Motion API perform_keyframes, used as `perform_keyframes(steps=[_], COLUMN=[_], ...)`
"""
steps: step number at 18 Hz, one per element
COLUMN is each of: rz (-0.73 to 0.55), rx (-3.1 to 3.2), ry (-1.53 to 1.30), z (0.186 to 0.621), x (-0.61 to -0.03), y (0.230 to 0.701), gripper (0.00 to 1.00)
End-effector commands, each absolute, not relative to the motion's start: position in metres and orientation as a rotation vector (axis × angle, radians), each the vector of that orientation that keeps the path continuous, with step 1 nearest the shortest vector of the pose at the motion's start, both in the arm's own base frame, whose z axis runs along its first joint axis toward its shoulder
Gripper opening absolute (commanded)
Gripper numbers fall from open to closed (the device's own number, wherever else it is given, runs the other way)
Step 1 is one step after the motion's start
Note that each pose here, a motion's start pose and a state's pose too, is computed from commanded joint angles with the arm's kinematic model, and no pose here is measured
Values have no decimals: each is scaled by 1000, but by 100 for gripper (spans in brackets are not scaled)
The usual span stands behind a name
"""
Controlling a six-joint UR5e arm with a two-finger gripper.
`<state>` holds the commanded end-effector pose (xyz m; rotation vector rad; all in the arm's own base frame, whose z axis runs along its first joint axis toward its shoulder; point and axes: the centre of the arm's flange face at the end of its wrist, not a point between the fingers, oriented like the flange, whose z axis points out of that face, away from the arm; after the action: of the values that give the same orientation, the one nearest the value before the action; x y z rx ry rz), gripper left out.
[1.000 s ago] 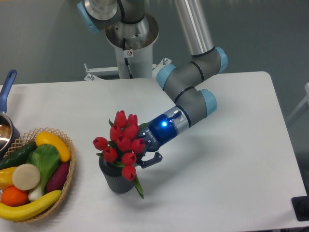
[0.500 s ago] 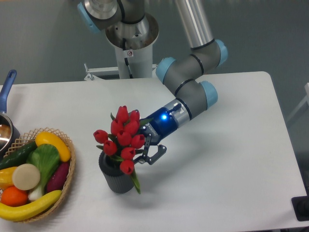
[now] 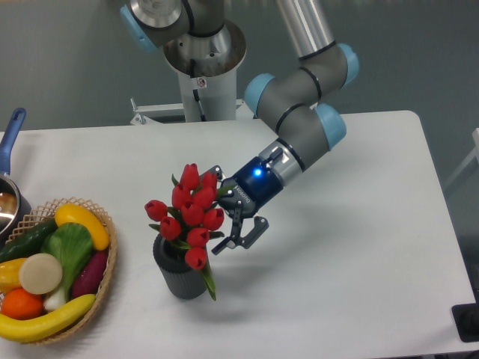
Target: Insert the flowers into the vase
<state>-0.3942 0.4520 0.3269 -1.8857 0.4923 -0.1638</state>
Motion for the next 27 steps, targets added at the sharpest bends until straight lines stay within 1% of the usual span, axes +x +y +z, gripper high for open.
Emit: perform_keyframes(steps=[4,7,9,12,17,20,22,24,27], rz=[56,225,284,371,488,516,566,590,552], rx=[-2084,-2280,-2328,-2345,-2410,-2470,-2512,-2567,-2623], ry=[551,548,535,507,438,412,478,587,728], z=[370,387,397,425,456,478,481,481,485], x=[-413,-426,-430,-432,-443,-448,-447,-445,-449], y=[438,417,405,381,341,324,319,311,293], gripper=[100,100,100,100,100,100,100,100,100])
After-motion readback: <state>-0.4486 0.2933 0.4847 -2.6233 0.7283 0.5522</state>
